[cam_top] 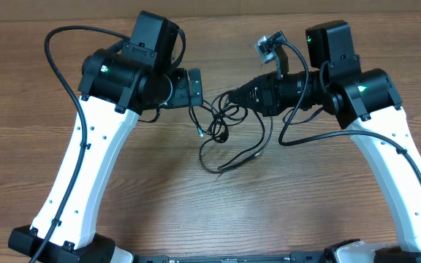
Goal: Untangle cables
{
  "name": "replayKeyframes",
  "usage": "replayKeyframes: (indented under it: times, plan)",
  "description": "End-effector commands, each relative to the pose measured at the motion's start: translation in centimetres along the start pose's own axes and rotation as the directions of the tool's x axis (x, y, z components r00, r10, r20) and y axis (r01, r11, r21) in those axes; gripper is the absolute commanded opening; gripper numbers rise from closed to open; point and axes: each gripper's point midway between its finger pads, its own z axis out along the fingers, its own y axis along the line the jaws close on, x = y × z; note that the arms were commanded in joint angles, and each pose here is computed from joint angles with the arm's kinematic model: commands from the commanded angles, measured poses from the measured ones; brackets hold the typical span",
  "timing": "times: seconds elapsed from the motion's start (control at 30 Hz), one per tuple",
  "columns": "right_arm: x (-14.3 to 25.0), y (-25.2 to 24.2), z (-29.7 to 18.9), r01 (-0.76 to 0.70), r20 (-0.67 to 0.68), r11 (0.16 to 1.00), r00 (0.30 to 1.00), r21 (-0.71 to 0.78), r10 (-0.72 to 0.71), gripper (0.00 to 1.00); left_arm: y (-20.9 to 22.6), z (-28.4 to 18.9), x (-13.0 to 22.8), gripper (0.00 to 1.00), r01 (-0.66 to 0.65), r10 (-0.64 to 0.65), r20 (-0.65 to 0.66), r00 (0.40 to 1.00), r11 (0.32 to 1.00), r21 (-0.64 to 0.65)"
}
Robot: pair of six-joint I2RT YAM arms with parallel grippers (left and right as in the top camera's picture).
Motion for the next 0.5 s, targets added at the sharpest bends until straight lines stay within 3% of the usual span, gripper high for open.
replayKeyframes:
  times: [0.0, 0.13, 0.23, 0.3, 0.37, 0.47]
  plan:
    - [-0.7, -0.9, -0.2, -0.037, 0.029, 0.997, 0.999, 0.064, 0.035, 0.04, -1.7, -0.2, 0.3, 1.0, 0.007, -0.004, -0.033, 0.999, 0.995, 0.1]
    - [-1.1, -2.3, -0.4, -0.142, 0.066, 0.98, 0.989, 0.141, 0.134, 0.04, -3.8, 0.1, 0.6, 1.0, -0.016, 0.027, -0.057, 0.998, 0.982, 0.187]
    - [-1.1, -2.2, -0.3, -0.146, 0.064, 0.98, 0.988, 0.133, 0.139, 0.04, -3.9, 1.4, 0.8, 1.0, -0.033, 0.044, -0.07, 0.997, 0.988, 0.15]
    - [-1.0, -2.1, -0.3, -0.146, 0.062, 0.981, 0.988, 0.126, 0.139, 0.04, -3.4, 2.9, 0.9, 0.95, -0.035, 0.046, -0.095, 0.994, 0.994, 0.105]
    - [-1.0, -1.9, -0.3, -0.146, 0.058, 0.983, 0.988, 0.115, 0.14, 0.04, -3.3, 4.7, 1.7, 0.82, -0.088, 0.104, -0.161, 0.982, 0.991, 0.101]
    - [-1.1, -1.9, -0.4, -0.149, 0.061, 0.982, 0.988, 0.116, 0.143, 0.04, -3.5, 6.2, 2.9, 0.79, -0.21, 0.239, -0.226, 0.944, 0.967, 0.145]
